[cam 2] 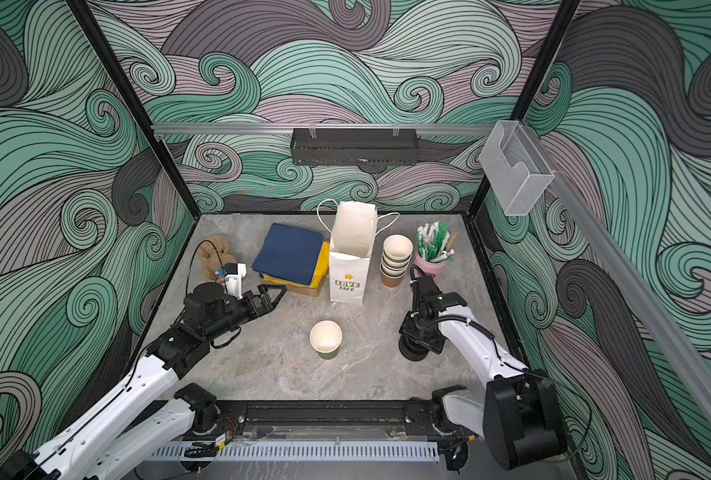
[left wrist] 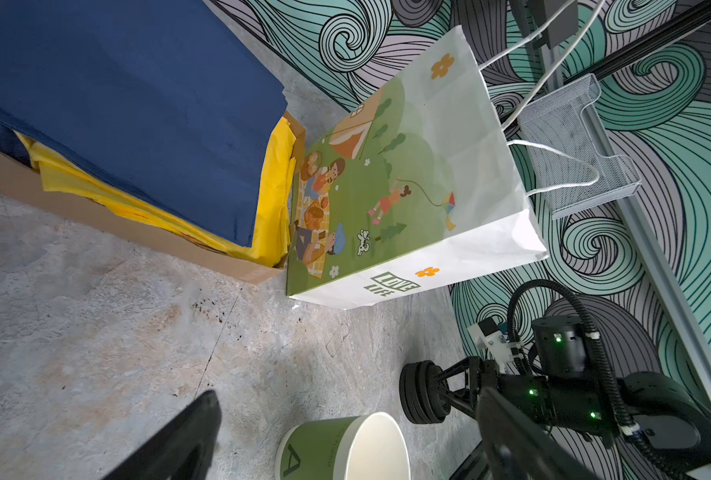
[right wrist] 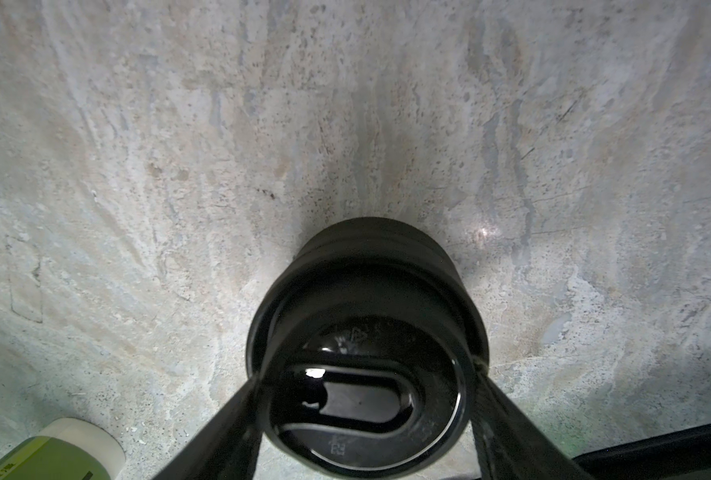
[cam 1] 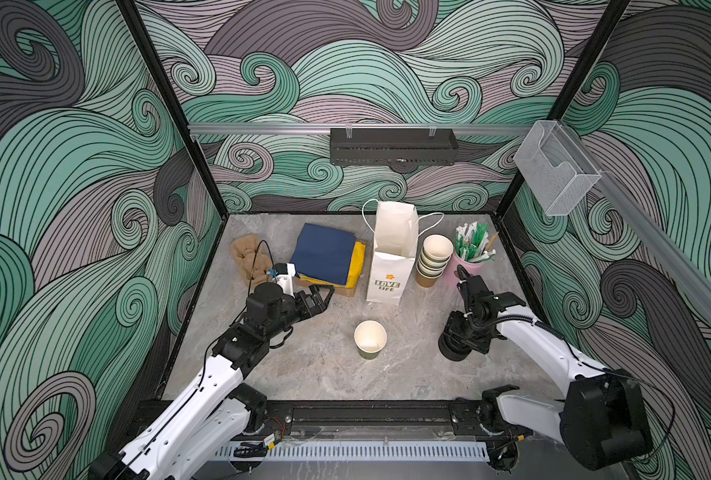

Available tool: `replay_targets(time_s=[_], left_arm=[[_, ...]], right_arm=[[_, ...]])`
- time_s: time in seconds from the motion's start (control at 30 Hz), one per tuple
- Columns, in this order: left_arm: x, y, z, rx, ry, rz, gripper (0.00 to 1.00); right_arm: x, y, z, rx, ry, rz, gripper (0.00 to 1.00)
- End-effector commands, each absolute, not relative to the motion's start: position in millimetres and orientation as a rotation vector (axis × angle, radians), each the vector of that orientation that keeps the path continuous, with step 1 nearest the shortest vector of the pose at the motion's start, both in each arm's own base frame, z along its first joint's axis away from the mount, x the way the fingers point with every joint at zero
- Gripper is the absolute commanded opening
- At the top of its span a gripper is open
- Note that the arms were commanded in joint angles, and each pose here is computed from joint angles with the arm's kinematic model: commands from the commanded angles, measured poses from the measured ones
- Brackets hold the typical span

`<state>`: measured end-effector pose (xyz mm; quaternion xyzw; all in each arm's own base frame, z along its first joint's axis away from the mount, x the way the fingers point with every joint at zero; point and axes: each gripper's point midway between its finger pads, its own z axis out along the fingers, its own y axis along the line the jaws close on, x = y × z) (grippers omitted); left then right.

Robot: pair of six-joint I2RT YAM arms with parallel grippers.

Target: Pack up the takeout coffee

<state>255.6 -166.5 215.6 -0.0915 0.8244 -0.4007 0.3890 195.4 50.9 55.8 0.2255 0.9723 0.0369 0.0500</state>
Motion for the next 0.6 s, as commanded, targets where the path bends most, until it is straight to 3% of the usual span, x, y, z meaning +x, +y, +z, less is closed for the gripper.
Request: replay_targets(time_s=[0.0, 0.23, 0.57], left_arm=[[254.0, -167.5, 216.2, -0.207, 2.091, -1.006, 0.98], [253.4, -167.5, 215.7, -0.206, 2.094, -1.006, 0.98], [253.9, -174.0, 213.1, -0.187, 2.115, -1.033, 0.99]], right_arm=[[194.2, 52.0, 52.1, 0.717, 2.963, 0.114, 0.72], [193.8, 49.3, 72.0, 0.681, 2.936, 0.112, 0.65], [186.8, 43.7, 94.7, 0.553, 2.924, 0.078, 0.65]])
